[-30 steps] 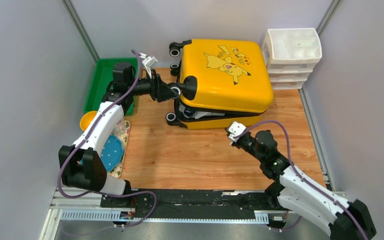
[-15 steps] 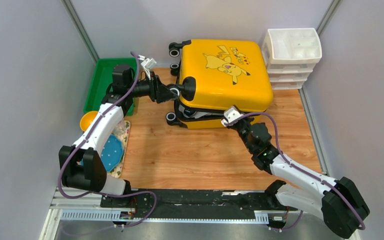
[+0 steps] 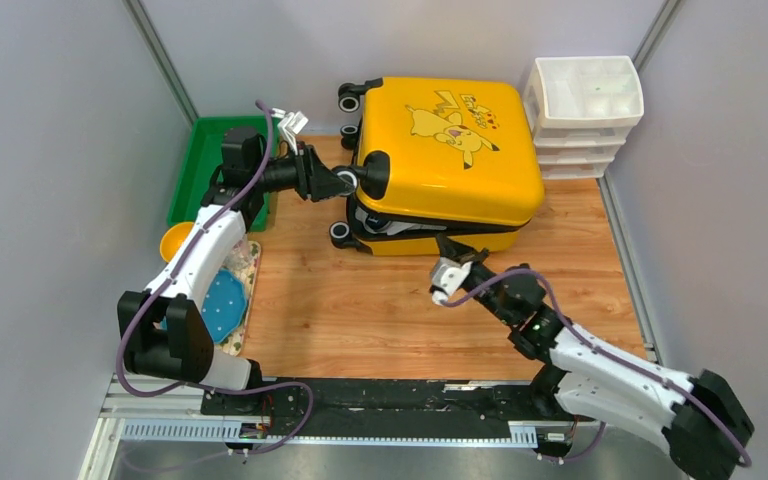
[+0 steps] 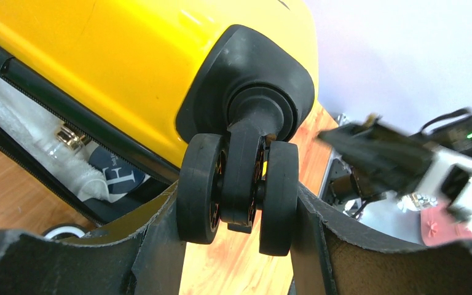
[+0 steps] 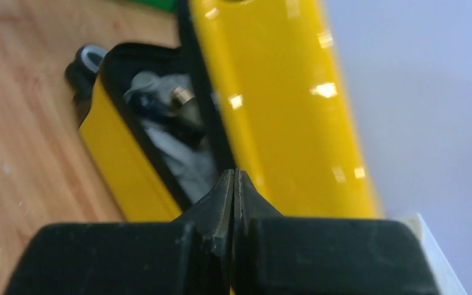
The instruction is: Open, take out, and arrange the luggage
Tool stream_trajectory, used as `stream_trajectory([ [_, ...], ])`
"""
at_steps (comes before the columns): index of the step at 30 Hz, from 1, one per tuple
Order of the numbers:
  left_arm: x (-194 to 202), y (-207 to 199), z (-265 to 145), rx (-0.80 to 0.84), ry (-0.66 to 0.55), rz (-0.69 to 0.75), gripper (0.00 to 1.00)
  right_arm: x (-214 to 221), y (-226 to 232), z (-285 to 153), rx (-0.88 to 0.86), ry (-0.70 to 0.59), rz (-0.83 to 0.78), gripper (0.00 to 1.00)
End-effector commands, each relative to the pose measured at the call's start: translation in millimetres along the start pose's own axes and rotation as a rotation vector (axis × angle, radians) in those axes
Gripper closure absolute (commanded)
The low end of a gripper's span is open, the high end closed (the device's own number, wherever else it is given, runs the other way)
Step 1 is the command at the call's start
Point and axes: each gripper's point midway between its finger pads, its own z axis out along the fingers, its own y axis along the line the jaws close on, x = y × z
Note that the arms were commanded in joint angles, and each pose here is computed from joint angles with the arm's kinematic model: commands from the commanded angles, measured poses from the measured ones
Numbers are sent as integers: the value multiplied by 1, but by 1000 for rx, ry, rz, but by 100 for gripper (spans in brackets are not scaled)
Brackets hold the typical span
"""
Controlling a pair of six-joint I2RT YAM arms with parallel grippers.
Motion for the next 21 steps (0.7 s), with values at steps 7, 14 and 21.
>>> stream_trajectory([
  [7,-105,-10,-22,-109,-294,291,100,42,15,49,37,123,-348,100],
  [14,-107,-7,-31,-133,-304,297,100,67,-11,72,134,217,-462,100],
  [21,-109,7,-41,-159,-324,268,100,105,-102,58,325,348,-646,100],
])
